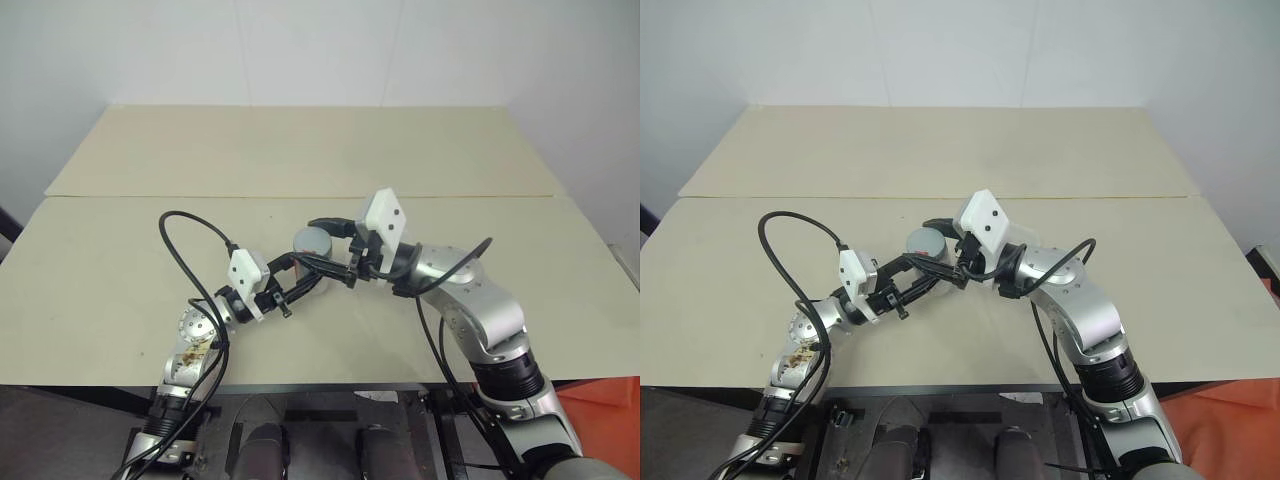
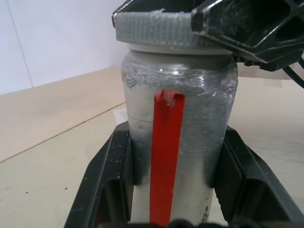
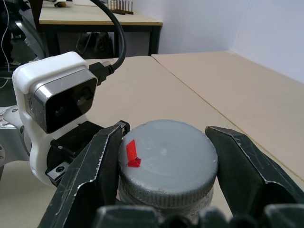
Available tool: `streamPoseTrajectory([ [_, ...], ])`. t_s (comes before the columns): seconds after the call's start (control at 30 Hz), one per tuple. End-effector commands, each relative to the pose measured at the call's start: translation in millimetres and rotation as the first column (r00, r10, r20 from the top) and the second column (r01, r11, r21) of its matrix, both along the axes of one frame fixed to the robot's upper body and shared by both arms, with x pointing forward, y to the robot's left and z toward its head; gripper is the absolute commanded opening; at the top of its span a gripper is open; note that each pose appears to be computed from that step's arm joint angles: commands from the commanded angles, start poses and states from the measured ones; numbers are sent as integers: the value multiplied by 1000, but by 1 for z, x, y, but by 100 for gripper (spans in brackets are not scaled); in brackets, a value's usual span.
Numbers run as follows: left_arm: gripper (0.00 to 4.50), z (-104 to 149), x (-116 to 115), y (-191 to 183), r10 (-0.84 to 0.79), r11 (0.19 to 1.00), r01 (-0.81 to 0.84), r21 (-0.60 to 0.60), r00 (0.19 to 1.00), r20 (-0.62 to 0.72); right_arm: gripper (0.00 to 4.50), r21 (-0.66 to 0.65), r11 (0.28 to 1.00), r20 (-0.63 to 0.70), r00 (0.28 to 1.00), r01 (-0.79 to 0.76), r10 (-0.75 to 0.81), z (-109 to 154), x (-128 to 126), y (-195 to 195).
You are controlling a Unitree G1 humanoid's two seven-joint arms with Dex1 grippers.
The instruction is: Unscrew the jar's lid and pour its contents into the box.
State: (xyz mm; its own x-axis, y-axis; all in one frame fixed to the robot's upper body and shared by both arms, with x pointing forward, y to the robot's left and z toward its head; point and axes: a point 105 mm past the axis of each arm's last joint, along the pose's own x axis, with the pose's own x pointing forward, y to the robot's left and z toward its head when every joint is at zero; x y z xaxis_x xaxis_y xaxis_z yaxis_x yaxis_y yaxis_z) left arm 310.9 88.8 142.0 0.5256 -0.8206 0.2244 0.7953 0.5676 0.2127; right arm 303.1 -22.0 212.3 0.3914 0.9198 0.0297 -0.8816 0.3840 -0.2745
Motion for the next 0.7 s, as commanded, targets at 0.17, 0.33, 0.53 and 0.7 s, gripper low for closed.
streamPoseTrajectory([
  [0.17,188,7,-3,-1,-10,1000,10,12,999,45,276,74,995,-8,998,-64,64,17,-11,0],
  [0.33,188,5,-4,-2,-18,1000,17,26,999,43,276,100,990,-12,995,-97,99,22,-16,1],
  [0.53,188,5,-4,-1,-14,1000,13,27,999,44,276,122,986,-27,993,-112,116,23,-19,3],
  [0.7,188,5,-4,-1,-12,1000,11,27,999,44,276,178,984,2,1000,-7,7,34,-5,-8],
])
